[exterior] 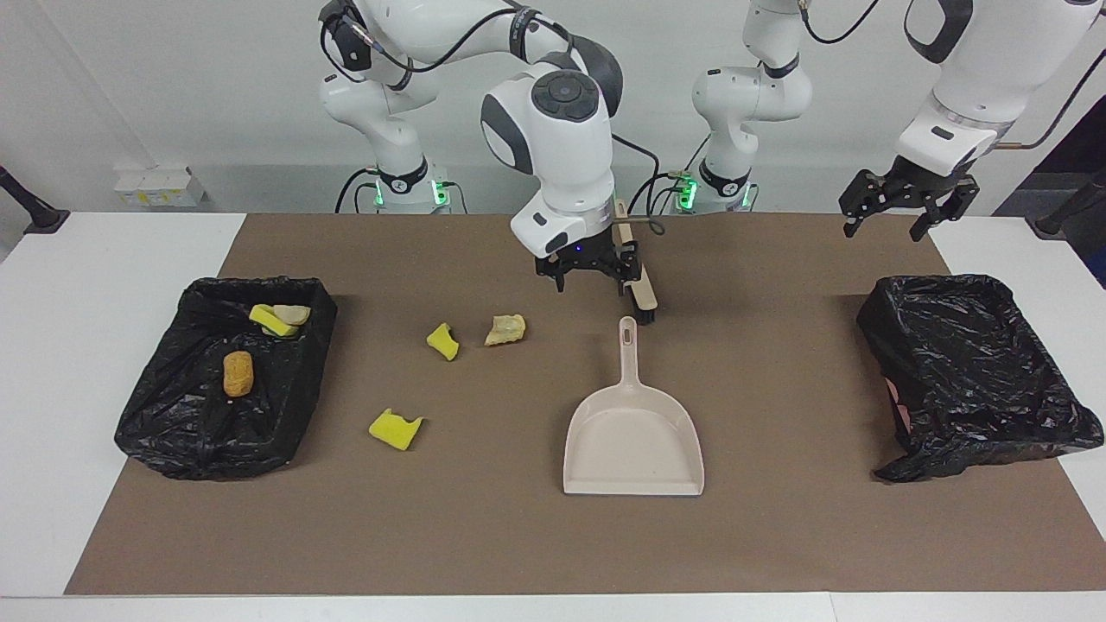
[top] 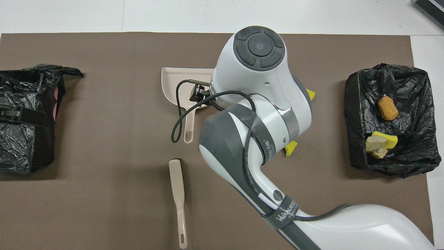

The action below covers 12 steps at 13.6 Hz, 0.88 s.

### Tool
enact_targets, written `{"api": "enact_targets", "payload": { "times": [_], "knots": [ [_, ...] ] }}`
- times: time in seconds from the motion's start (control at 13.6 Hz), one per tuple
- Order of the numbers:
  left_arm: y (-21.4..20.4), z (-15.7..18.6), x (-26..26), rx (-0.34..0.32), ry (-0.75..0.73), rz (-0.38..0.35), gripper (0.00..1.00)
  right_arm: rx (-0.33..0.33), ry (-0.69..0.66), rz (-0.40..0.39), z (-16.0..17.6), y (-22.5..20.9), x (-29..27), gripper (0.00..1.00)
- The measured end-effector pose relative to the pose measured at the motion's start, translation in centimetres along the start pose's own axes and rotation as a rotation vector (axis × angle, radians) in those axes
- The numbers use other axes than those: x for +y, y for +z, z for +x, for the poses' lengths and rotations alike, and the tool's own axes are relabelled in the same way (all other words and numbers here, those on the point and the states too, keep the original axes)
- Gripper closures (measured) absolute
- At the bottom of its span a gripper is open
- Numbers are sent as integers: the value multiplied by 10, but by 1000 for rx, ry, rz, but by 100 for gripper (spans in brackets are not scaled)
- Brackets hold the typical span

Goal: Sweep and dump trash in bin

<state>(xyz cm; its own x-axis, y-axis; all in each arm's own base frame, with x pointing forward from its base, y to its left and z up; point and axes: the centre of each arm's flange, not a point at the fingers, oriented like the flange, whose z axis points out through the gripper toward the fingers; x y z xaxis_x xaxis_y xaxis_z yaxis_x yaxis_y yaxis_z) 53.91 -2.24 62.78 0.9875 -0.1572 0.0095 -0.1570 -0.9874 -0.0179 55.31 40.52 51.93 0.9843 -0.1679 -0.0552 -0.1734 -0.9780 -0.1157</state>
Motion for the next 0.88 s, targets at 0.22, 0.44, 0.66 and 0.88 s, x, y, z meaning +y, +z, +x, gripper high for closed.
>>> {"api": "enact_targets", "payload": {
  "times": [0.22,0.44,0.66,0.88],
  "knots": [
    [0,0,0,0,0,0,0,-12,-53,-32,-60,12,-15,0],
    [0,0,0,0,0,0,0,12,-88,-31,-126,29,-25,0],
    [0,0,0,0,0,0,0,9,-144,-50,-195,67,-35,0],
    [0,0,0,0,0,0,0,13,-205,-37,-251,132,-40,0]
  ]
}}
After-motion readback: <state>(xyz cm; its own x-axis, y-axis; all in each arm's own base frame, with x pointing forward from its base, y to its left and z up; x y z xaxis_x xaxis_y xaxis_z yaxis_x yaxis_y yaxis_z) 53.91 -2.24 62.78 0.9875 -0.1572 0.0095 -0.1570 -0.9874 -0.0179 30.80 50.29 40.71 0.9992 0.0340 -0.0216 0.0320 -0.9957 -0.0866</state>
